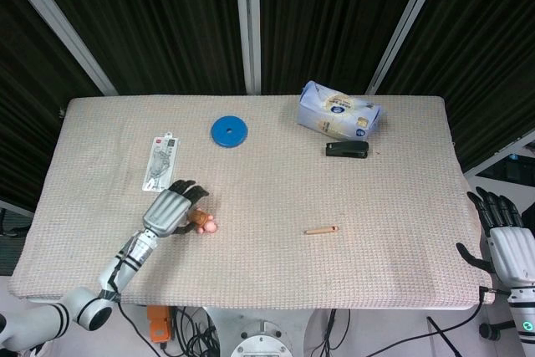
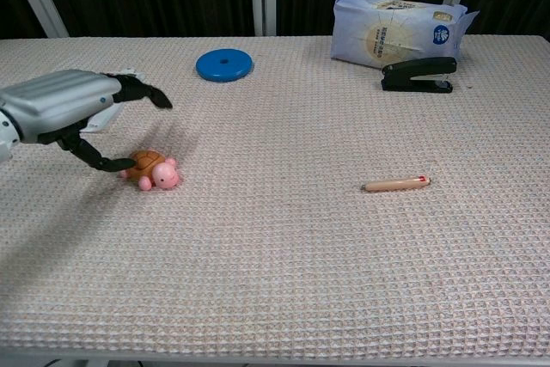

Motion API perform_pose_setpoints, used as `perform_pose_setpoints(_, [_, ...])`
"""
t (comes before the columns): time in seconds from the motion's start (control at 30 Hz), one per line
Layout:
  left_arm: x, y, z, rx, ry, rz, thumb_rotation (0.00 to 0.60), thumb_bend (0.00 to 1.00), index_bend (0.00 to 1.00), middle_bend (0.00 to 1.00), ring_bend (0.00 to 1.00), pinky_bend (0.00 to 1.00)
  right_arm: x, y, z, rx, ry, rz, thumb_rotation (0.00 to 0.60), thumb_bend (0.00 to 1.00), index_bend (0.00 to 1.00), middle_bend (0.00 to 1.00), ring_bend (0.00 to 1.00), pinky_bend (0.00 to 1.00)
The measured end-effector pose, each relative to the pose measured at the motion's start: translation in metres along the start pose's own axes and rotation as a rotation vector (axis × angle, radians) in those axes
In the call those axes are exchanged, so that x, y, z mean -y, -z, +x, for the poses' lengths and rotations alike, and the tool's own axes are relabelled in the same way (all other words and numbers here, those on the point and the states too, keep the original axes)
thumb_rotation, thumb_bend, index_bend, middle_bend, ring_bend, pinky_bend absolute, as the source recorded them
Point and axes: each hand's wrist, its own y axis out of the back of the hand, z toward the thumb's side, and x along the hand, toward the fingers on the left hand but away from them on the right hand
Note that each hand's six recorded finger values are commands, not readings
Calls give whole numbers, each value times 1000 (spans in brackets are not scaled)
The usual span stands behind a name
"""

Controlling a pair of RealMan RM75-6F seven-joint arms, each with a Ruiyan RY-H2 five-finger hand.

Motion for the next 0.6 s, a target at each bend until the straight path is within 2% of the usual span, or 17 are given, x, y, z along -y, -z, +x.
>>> perform_pose_setpoints(0.1, [-17,15,-12,-47,-70,26,600,161,15,0,0,0,1,-3,-1,-6,-4,-1,600,176,0,0,0,0])
perform_pose_setpoints(0.17, [-26,25,-23,-80,-87,36,600,159,15,0,0,0,2,-5,-2,-10,-7,-5,600,175,0,0,0,0])
perform_pose_setpoints(0.27, [-41,44,-48,-146,-109,48,600,157,15,0,0,0,3,-9,-3,-16,-10,-9,600,177,0,0,0,0])
perform_pose_setpoints(0.4, [-62,76,-95,-259,-140,63,600,151,16,0,0,0,5,-15,-6,-24,-11,-10,600,177,0,0,0,0])
perform_pose_setpoints(0.6, [-67,99,-154,-360,-185,19,600,149,16,0,0,0,12,-24,-9,-42,-28,0,600,174,0,0,0,0])
